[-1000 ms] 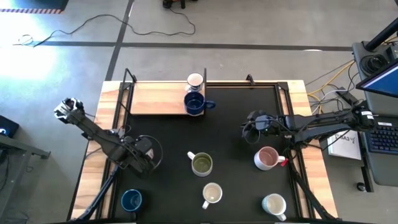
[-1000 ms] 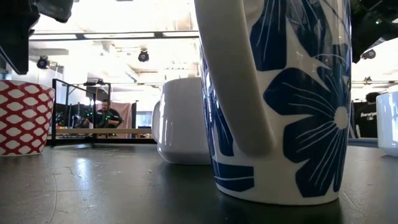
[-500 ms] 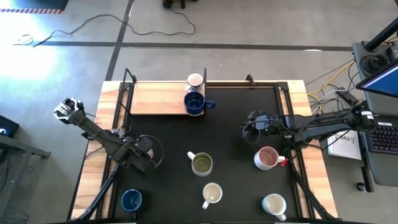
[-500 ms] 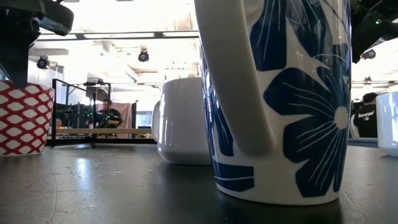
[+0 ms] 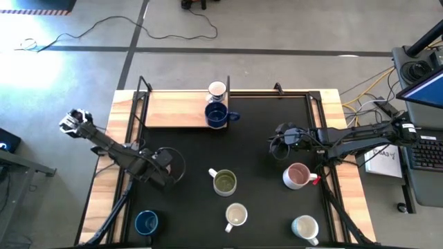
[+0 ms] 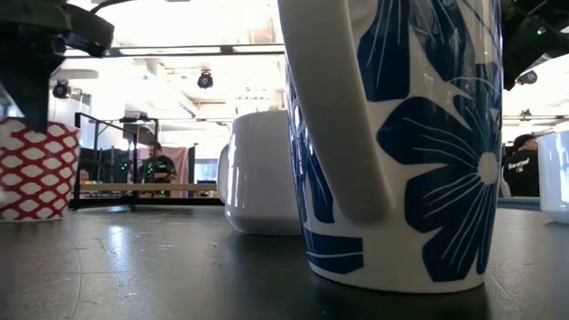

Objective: Place coffee mugs
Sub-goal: Put the red patterned mug on the shelf

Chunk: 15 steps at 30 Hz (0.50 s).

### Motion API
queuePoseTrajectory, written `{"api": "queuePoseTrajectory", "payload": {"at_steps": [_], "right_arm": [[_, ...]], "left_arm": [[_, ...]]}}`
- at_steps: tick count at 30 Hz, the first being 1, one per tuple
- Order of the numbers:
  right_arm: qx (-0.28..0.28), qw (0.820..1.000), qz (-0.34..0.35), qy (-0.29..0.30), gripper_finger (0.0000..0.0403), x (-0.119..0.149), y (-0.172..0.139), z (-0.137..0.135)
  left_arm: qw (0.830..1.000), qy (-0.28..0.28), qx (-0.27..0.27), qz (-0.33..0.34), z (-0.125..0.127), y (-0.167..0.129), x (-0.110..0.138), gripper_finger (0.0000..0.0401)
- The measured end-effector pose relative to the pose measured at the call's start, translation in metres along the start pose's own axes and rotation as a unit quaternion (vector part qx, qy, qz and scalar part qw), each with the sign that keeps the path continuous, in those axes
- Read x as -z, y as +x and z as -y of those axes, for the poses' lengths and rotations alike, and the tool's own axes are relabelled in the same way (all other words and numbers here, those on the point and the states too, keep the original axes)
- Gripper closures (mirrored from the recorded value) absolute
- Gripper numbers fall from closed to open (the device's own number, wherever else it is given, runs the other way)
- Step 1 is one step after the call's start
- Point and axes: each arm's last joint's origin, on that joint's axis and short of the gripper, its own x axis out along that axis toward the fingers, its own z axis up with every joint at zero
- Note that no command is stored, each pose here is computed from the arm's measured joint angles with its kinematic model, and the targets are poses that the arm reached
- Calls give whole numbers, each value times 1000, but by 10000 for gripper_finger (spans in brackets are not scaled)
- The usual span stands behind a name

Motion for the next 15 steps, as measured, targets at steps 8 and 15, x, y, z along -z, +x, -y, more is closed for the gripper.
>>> {"api": "queuePoseTrajectory", "payload": {"at_steps": [8,15], "right_arm": [[1,1000,0,-5,335,0,0,0],[1,1000,0,-7,335,0,0,0]], "left_arm": [[999,33,-12,29,-18,-1,-30,400],[997,39,-20,57,-47,-7,-58,400]]}}
